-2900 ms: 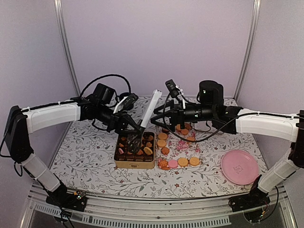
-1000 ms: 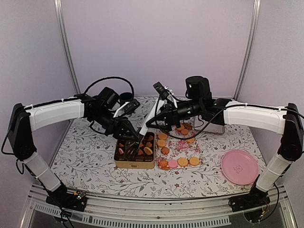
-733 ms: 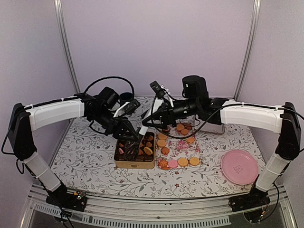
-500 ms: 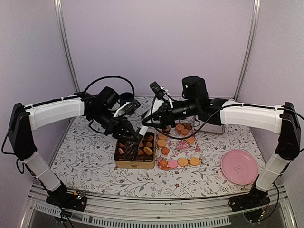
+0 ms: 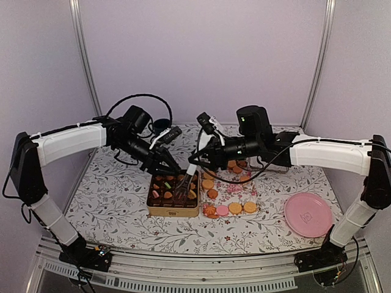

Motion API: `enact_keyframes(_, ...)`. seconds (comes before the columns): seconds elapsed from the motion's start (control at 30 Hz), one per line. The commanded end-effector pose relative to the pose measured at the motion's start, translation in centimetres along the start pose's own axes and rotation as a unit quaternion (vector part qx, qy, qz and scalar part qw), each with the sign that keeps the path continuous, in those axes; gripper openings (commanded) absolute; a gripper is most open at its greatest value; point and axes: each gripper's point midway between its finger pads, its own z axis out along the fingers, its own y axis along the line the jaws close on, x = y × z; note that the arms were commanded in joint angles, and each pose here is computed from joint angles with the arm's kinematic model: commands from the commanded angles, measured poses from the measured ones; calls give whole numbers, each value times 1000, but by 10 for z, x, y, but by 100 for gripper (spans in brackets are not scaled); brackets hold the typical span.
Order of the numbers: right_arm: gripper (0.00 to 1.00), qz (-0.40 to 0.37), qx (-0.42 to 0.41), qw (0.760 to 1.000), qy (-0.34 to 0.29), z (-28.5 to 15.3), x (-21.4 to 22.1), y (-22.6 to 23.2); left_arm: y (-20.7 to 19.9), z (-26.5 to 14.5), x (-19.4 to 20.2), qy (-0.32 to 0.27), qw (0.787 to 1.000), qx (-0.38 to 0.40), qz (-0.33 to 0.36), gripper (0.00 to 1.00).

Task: Pack the cookies
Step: Pass from the left arm to the right, then pick up the fake cookies from the empty pocket of the box.

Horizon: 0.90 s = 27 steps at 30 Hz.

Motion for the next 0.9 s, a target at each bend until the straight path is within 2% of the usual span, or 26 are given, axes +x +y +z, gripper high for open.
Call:
enact_keyframes(0.0, 38, -27, 65, 997, -35, -19, -24, -6, 30, -22, -3, -9, 997, -80, 3, 39)
enact_keyframes(0.27, 38, -54, 138, 988, -49, -22, -37, -11, 52, -60, 4, -30, 991, -133, -13, 47)
enact_keyframes(0.53, 38, -81, 191, 978, -6, -2, -19, -14, 79, -106, 29, -41, 976, -207, -45, 56)
enact_keyframes(0.87, 38, -105, 216, 971, 11, 9, -8, -12, 95, -130, 66, -29, 964, -257, -64, 57)
